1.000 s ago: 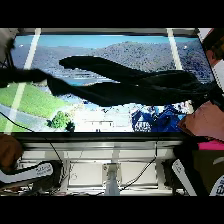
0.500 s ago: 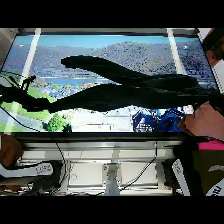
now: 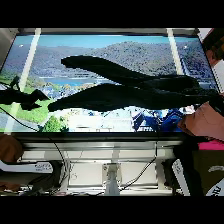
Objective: Fold the clothes and pants, and hang the long-sleeved shirts on hangers.
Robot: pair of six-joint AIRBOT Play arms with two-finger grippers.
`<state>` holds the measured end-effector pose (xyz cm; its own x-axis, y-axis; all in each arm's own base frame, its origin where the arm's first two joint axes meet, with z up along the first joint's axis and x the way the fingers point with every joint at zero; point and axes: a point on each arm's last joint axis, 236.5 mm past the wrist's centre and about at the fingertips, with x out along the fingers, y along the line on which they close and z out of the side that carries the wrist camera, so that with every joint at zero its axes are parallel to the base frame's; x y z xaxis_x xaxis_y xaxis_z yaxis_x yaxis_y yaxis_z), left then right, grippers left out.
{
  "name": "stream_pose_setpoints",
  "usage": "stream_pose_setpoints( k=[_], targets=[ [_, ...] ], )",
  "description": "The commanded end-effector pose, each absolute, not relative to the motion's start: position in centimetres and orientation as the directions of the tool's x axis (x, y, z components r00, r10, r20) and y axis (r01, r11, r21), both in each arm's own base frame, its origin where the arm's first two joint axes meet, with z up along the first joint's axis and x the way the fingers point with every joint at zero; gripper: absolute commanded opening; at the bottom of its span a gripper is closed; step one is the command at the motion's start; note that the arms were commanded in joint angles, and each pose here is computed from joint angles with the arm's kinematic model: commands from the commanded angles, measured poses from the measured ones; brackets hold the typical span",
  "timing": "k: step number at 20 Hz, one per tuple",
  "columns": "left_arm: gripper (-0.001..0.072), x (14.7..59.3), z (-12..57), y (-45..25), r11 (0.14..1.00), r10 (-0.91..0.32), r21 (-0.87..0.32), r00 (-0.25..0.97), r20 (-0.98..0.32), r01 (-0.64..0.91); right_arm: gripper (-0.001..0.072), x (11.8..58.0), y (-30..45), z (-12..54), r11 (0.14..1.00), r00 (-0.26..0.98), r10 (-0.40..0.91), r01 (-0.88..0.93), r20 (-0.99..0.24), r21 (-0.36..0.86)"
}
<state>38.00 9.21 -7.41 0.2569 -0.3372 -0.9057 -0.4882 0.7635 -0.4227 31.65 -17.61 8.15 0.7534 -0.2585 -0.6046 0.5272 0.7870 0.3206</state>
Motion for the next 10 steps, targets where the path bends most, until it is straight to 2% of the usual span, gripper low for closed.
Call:
stream_pose_setpoints(
  k=[1, 5, 6, 8, 9, 10],
  targets=[
    [0.0694, 37.2, -10.2, 8.9, 0.526, -0.439, -0.444, 0.215, -0.872, -0.726, 0.0024, 31.5, -17.7, 8.1, 0.789, 0.750, -0.262, 0.529, -0.607, 0.314],
    [0.0694, 41.4, -10.6, 6.4, 0.322, -0.554, -0.594, 0.362, -0.750, -0.737, 0.0024, 31.5, -17.7, 8.1, 0.788, 0.751, -0.261, 0.529, -0.607, 0.314],
    [0.0693, 42.4, -10.7, 6.3, 0.287, -0.552, -0.612, 0.395, -0.734, -0.737, 0.0025, 31.6, -17.7, 8.1, 0.788, 0.751, -0.261, 0.529, -0.607, 0.315],
    [0.0693, 43.5, -10.9, 5.4, 0.268, -0.551, -0.628, 0.418, -0.722, -0.731, 0.0024, 31.5, -17.7, 8.1, 0.788, 0.751, -0.262, 0.529, -0.606, 0.314],
    [0.0677, 43.5, -11.0, 4.6, 0.280, -0.560, -0.625, 0.405, -0.723, -0.729, 0.0024, 31.5, -17.7, 8.1, 0.788, 0.751, -0.262, 0.529, -0.606, 0.314],
    [0.0562, 43.5, -11.2, 3.7, 0.302, -0.573, -0.625, 0.387, -0.722, -0.720, 0.0024, 31.6, -17.7, 8.1, 0.788, 0.751, -0.262, 0.529, -0.606, 0.314]
  ],
)
